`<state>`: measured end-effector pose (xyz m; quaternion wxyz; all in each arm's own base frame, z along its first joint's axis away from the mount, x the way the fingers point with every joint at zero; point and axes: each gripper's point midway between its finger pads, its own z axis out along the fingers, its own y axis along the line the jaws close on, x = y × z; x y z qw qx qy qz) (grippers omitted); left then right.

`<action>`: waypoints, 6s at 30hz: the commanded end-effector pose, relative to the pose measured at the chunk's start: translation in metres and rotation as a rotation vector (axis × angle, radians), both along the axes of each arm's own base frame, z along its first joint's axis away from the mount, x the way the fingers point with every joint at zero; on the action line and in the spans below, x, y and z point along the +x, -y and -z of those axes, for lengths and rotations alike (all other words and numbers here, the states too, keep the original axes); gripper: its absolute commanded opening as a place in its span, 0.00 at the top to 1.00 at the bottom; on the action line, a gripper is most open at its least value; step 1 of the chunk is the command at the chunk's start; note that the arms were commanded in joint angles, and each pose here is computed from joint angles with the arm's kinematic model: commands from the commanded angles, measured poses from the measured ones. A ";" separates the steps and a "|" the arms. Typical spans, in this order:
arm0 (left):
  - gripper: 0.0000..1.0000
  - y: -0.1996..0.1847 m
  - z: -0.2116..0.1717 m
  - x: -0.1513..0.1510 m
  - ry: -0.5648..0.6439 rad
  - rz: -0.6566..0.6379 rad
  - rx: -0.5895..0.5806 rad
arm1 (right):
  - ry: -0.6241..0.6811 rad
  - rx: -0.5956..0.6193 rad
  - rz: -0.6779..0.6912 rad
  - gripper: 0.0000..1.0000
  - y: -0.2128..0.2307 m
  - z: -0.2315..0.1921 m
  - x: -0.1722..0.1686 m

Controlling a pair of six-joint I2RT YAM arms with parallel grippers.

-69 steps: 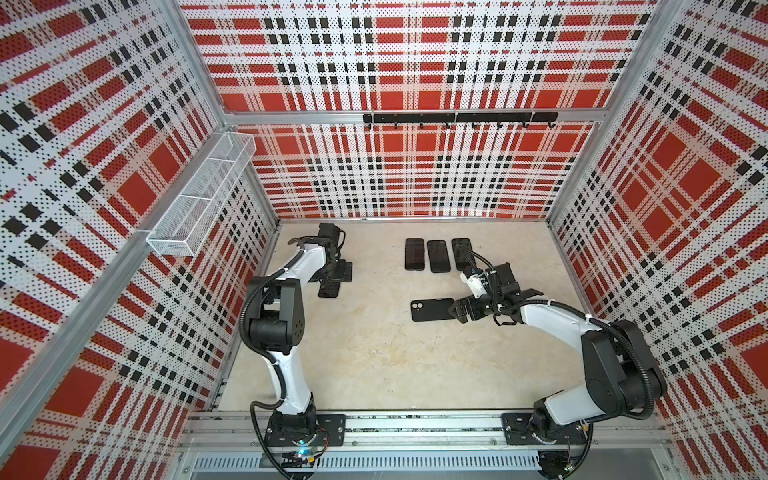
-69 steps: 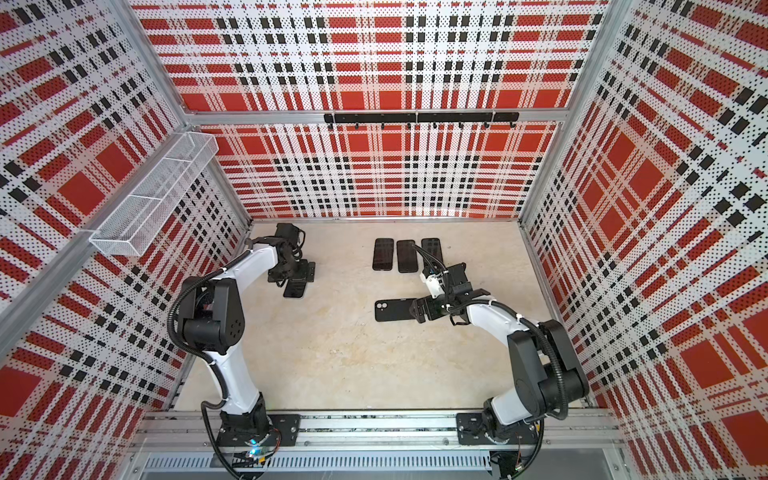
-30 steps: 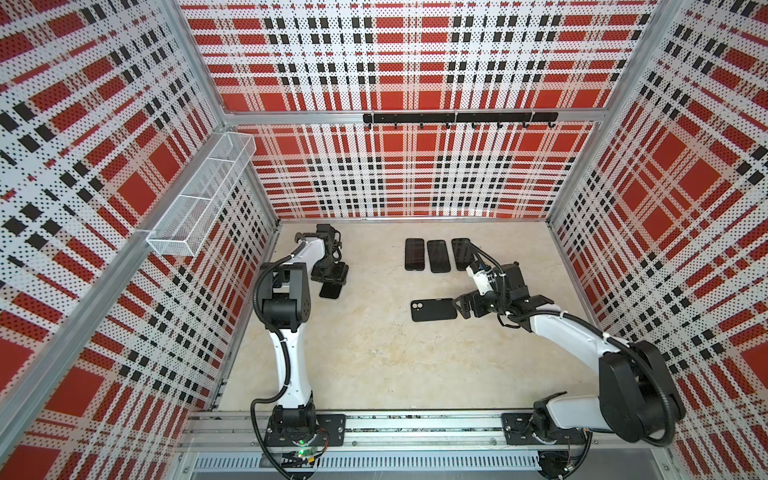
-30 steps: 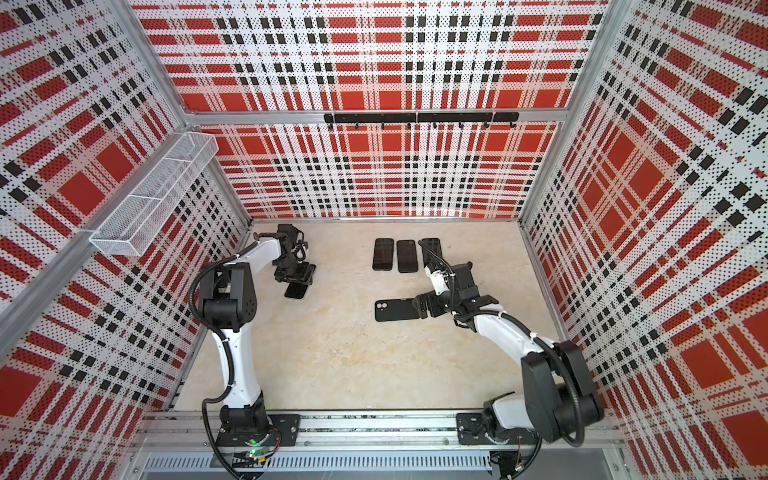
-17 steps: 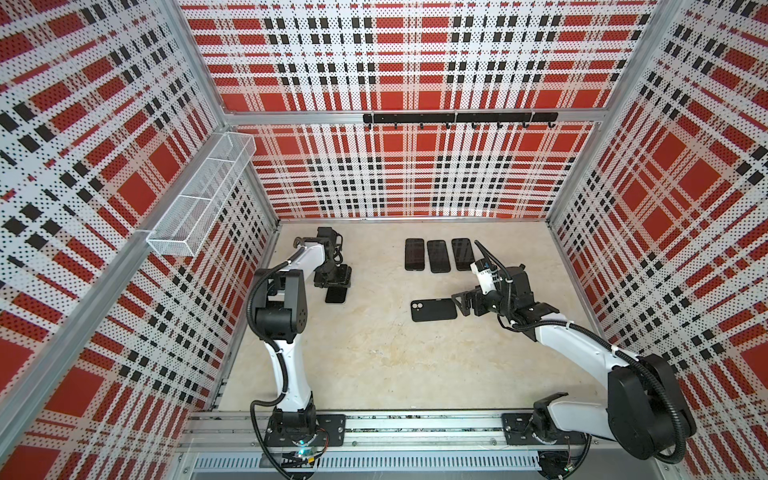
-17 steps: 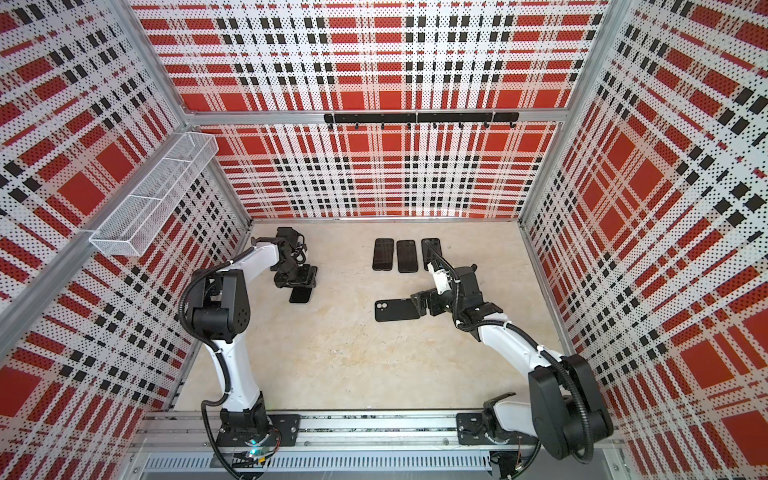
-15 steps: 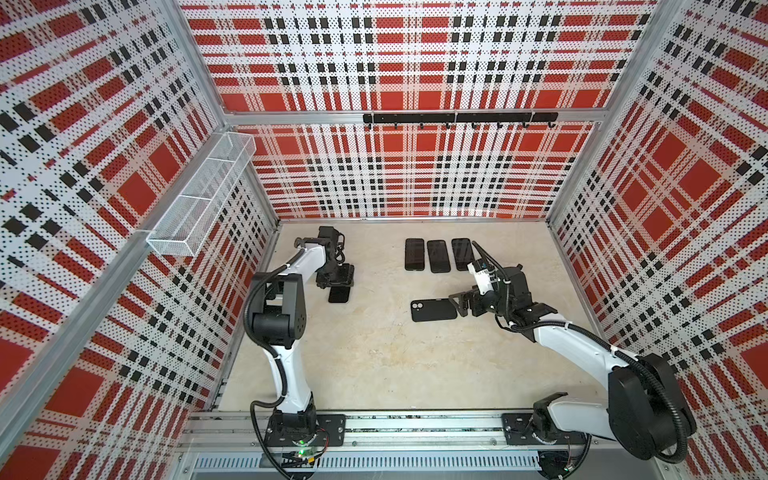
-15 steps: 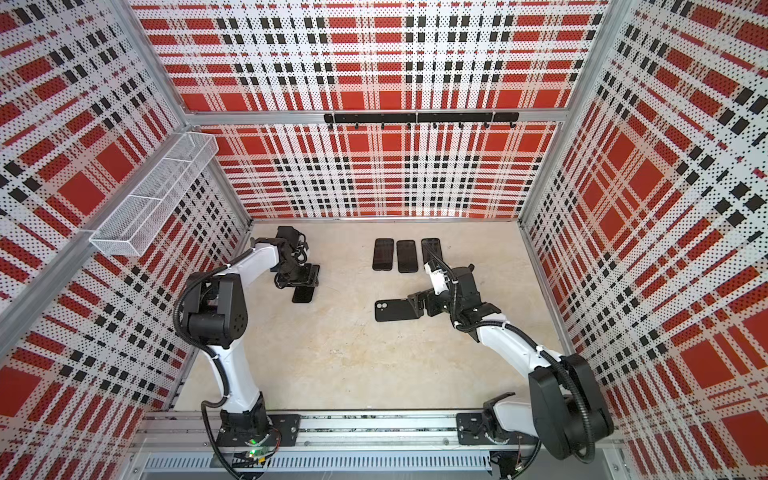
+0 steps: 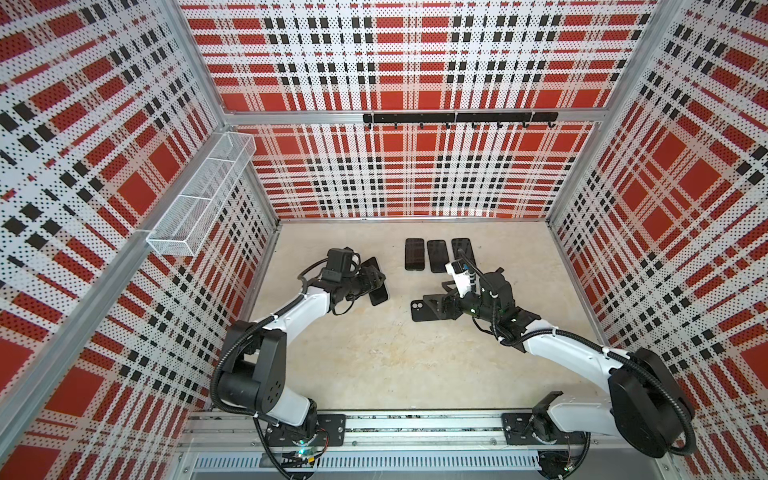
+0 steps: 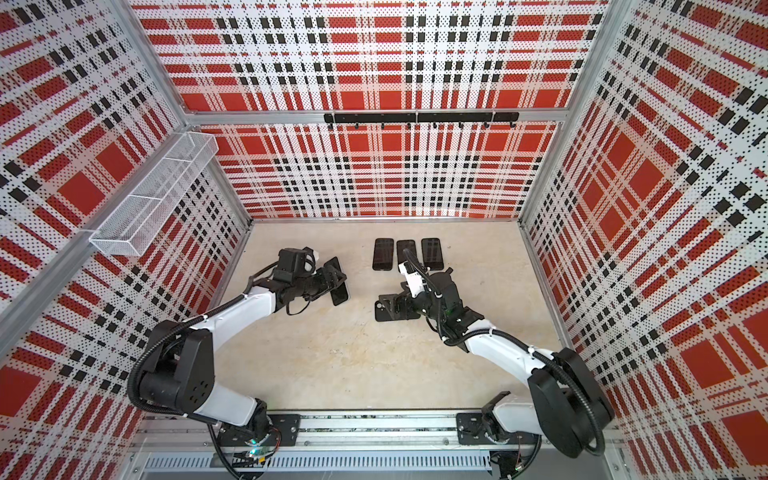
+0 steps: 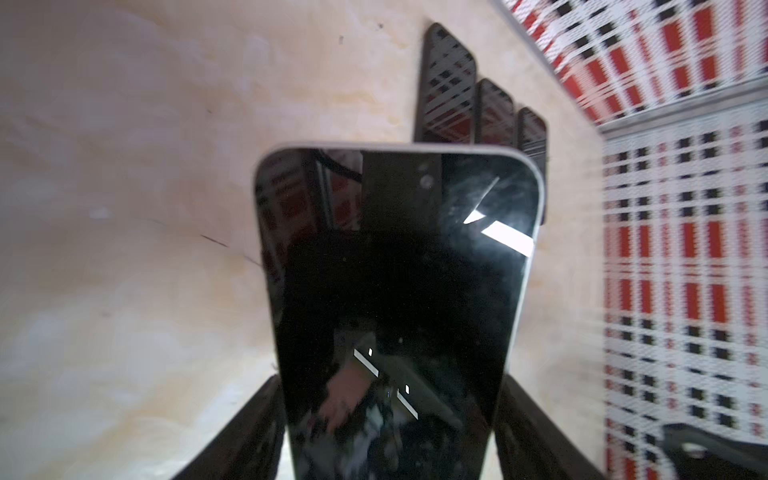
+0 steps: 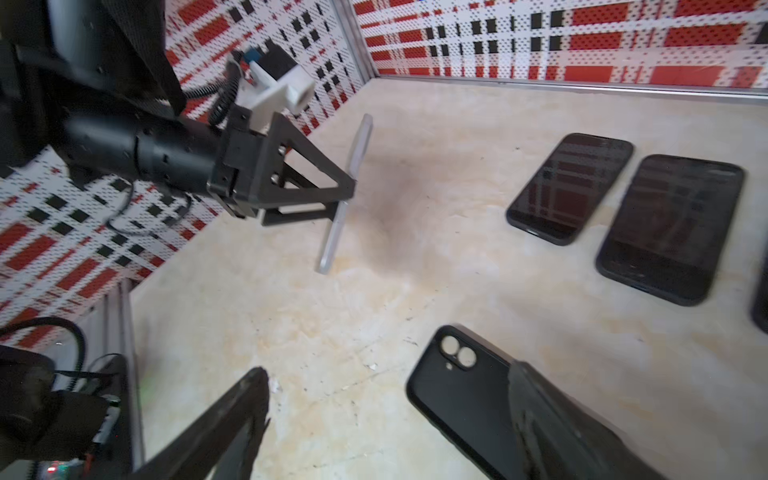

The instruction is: Put the phone into the phone case

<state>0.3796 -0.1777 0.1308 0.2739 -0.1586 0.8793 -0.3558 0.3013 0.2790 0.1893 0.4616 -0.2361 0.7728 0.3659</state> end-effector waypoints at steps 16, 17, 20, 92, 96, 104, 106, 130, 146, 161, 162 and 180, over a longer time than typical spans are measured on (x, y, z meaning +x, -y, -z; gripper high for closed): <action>0.83 0.040 -0.067 -0.010 0.040 -0.450 -0.723 | 0.040 0.241 0.006 0.42 -0.063 -0.002 0.013; 0.83 0.041 -0.066 -0.011 0.038 -0.451 -0.731 | 0.052 0.244 0.011 0.45 -0.064 -0.002 0.015; 0.84 0.044 -0.064 -0.012 0.031 -0.449 -0.738 | 0.061 0.252 0.014 0.55 -0.068 0.001 0.019; 0.05 0.030 -0.063 0.005 0.289 0.028 0.183 | -0.358 -0.004 0.172 1.00 0.052 -0.038 0.064; 0.10 0.044 -0.059 0.011 0.271 0.150 0.259 | -0.506 -0.087 0.147 1.00 0.080 -0.024 0.055; 0.15 0.067 -0.019 0.011 0.174 0.305 0.347 | -0.731 -0.108 0.002 1.00 0.102 0.008 0.029; 0.16 0.081 -0.006 0.004 0.140 0.377 0.304 | -0.755 -0.111 -0.024 1.00 0.101 0.015 0.027; 0.39 0.102 0.080 -0.042 -0.078 0.573 0.130 | -0.884 -0.004 -0.079 1.00 0.085 0.074 0.031; 0.47 0.107 0.100 -0.051 -0.133 0.584 0.090 | -0.930 -0.011 -0.075 1.00 0.084 0.102 0.035; 0.51 0.110 0.103 -0.052 -0.151 0.584 0.066 | -0.993 -0.015 -0.092 1.00 0.076 0.126 0.020; 0.51 0.110 0.103 -0.052 -0.151 0.583 0.063 | -0.996 -0.013 -0.094 1.00 0.074 0.128 0.019; 0.48 0.117 0.099 -0.059 -0.149 0.601 0.034 | -1.053 -0.005 -0.113 1.00 0.058 0.158 0.012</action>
